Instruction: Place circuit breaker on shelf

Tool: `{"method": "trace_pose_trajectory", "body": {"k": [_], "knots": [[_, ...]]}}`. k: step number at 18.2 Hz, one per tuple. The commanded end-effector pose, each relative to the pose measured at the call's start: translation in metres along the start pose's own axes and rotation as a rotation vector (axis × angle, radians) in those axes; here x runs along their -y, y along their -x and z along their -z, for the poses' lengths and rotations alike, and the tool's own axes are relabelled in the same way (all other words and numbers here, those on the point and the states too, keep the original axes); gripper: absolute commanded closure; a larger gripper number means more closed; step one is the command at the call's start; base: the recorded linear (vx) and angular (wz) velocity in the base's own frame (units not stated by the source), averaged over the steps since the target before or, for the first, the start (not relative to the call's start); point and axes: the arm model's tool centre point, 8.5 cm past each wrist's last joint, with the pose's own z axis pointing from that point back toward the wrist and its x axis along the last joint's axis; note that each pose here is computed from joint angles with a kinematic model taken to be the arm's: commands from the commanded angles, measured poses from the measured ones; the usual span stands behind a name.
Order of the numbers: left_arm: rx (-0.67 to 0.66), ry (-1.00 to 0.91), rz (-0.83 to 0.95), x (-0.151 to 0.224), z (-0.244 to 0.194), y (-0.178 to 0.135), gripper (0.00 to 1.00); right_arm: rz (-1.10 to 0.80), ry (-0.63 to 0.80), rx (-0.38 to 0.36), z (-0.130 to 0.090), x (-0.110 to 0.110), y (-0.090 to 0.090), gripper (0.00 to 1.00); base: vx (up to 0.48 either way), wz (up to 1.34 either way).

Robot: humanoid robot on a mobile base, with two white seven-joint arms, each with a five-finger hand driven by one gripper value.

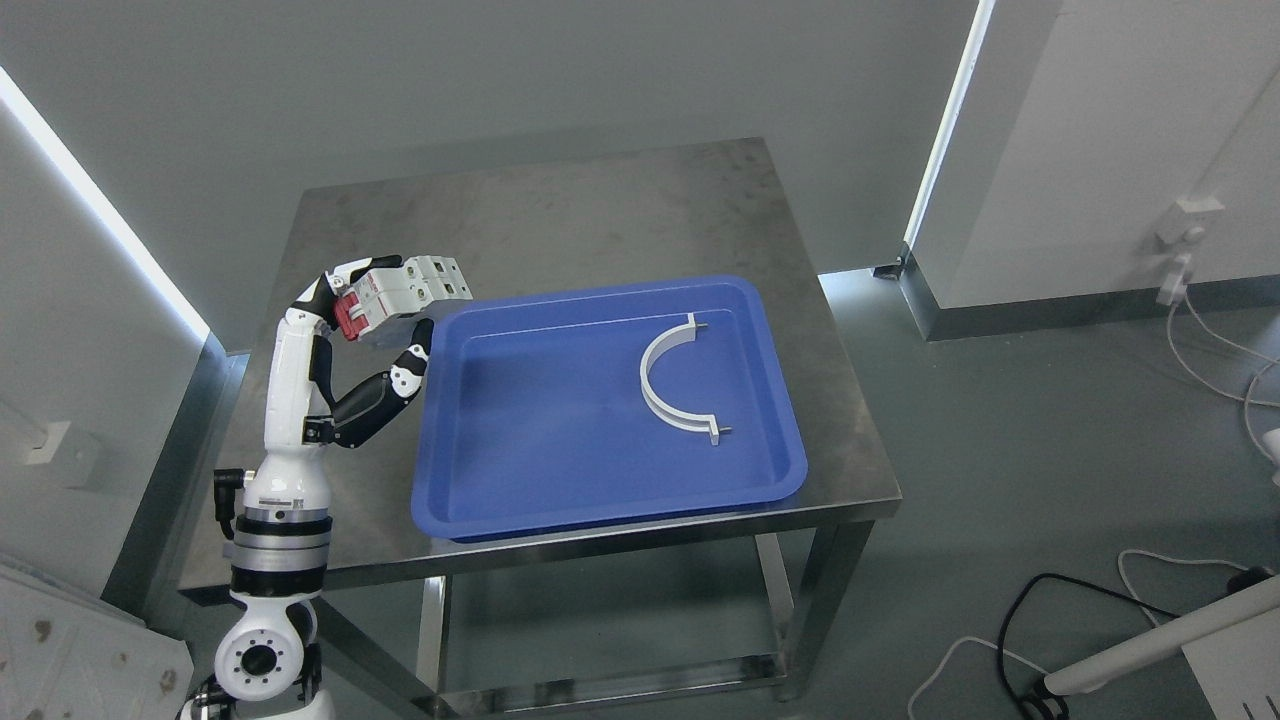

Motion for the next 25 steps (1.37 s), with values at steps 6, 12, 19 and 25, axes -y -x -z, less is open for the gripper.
{"method": "trace_pose_trajectory", "body": {"k": [6, 12, 19, 25], "knots": [[0.010, 0.012, 0.013, -0.0026, 0.0011, -0.0022, 0.89, -0.002, 0.018, 0.002, -0.0001, 0.0113, -0.0010, 0.00, 0.000, 0.00], [0.010, 0.012, 0.013, -0.0026, 0.0011, -0.0022, 0.89, -0.002, 0.018, 0.002, -0.0001, 0.0113, -0.0010, 0.00, 0.000, 0.00], [0.010, 0.012, 0.013, -0.0026, 0.0011, -0.0022, 0.89, -0.002, 0.018, 0.002, -0.0001, 0.0113, -0.0010, 0.00, 0.000, 0.00], [0.010, 0.012, 0.013, -0.0026, 0.0011, -0.0022, 0.89, -0.002, 0.018, 0.002, -0.0001, 0.0113, -0.0010, 0.00, 0.000, 0.00]]}}
